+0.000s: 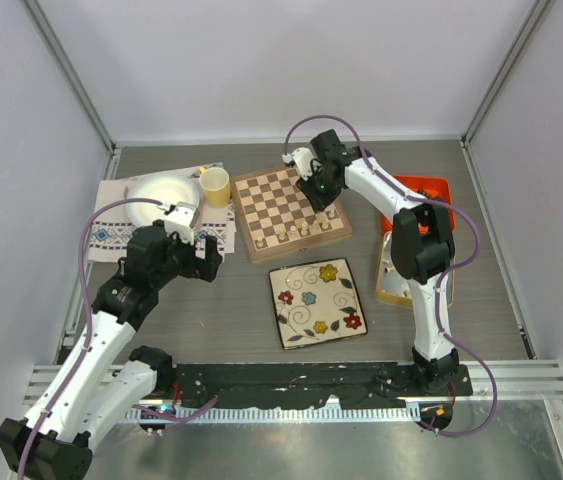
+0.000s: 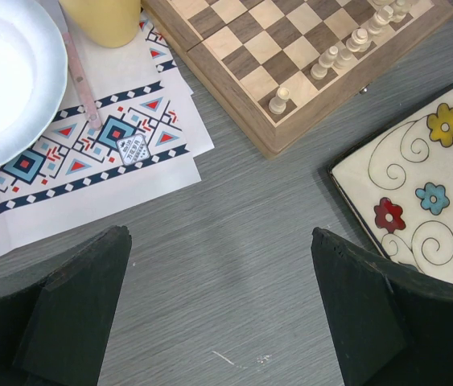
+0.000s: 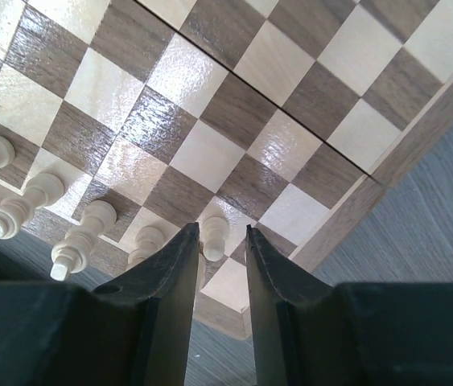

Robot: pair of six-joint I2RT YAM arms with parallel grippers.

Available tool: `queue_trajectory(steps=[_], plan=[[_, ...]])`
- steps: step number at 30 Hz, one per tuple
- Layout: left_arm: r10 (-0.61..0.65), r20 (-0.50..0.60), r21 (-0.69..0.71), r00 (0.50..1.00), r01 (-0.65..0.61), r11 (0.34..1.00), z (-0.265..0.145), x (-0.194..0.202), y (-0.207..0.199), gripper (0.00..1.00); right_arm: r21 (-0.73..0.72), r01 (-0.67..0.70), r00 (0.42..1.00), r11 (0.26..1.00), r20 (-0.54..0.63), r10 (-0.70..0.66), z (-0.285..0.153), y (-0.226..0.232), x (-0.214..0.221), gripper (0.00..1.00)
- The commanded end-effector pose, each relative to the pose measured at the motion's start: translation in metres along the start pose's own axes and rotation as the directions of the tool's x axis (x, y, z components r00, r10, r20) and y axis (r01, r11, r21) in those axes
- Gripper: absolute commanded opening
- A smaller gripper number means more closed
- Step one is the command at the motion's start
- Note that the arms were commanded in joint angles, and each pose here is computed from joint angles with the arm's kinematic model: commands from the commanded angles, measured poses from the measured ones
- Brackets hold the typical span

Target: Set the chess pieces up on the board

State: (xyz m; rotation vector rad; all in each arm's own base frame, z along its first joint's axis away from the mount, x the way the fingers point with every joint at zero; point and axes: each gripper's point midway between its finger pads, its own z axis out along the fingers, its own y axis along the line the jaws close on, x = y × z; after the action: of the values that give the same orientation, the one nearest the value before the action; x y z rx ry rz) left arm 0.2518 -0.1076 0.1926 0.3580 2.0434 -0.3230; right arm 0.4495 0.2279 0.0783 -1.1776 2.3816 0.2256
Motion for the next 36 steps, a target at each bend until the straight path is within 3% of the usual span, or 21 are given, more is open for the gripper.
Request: queue_trajectory(steps=[1,12,15,20,24,30,33,36], plan=[[0.019,0.061,-0.016,0.998,-0.018,1.000,-0.001,-0.014,0.004,1.00,0.044,0.021,0.991,0.999,0.133,-0.026,-0.048,-0.004,-0.043,0.36],[-0.049,0.105,0.011,0.993,0.048,0.999,-0.006,-0.026,-0.003,1.00,0.014,0.071,0.964,0.997,0.254,-0.073,-0.130,0.017,-0.037,0.39],[-0.109,0.123,0.069,0.986,0.101,0.992,-0.006,-0.035,-0.015,1.00,-0.042,0.049,0.951,0.998,0.309,-0.034,-0.157,0.018,-0.015,0.41],[-0.271,0.107,0.240,0.957,0.240,0.941,-0.004,-0.040,-0.047,1.00,-0.153,-0.095,0.929,0.984,0.340,0.143,-0.185,-0.002,0.057,0.41],[-0.344,0.127,0.332,0.930,0.287,0.899,-0.003,-0.051,-0.062,1.00,-0.188,-0.158,0.932,0.969,0.297,0.209,-0.181,-0.005,0.119,0.42],[-0.398,0.082,0.372,0.914,0.342,0.863,0.003,-0.052,-0.070,1.00,-0.102,-0.249,0.944,0.963,0.197,0.265,-0.171,-0.026,0.188,0.41],[-0.410,0.068,0.373,0.910,0.358,0.856,0.004,-0.049,-0.071,0.99,-0.111,-0.201,0.963,0.973,0.158,0.217,-0.162,-0.018,0.209,0.41],[-0.421,0.073,0.378,0.904,0.366,0.851,0.004,-0.048,-0.071,1.00,-0.160,0.000,0.990,0.987,0.141,0.023,-0.150,-0.001,0.229,0.42]])
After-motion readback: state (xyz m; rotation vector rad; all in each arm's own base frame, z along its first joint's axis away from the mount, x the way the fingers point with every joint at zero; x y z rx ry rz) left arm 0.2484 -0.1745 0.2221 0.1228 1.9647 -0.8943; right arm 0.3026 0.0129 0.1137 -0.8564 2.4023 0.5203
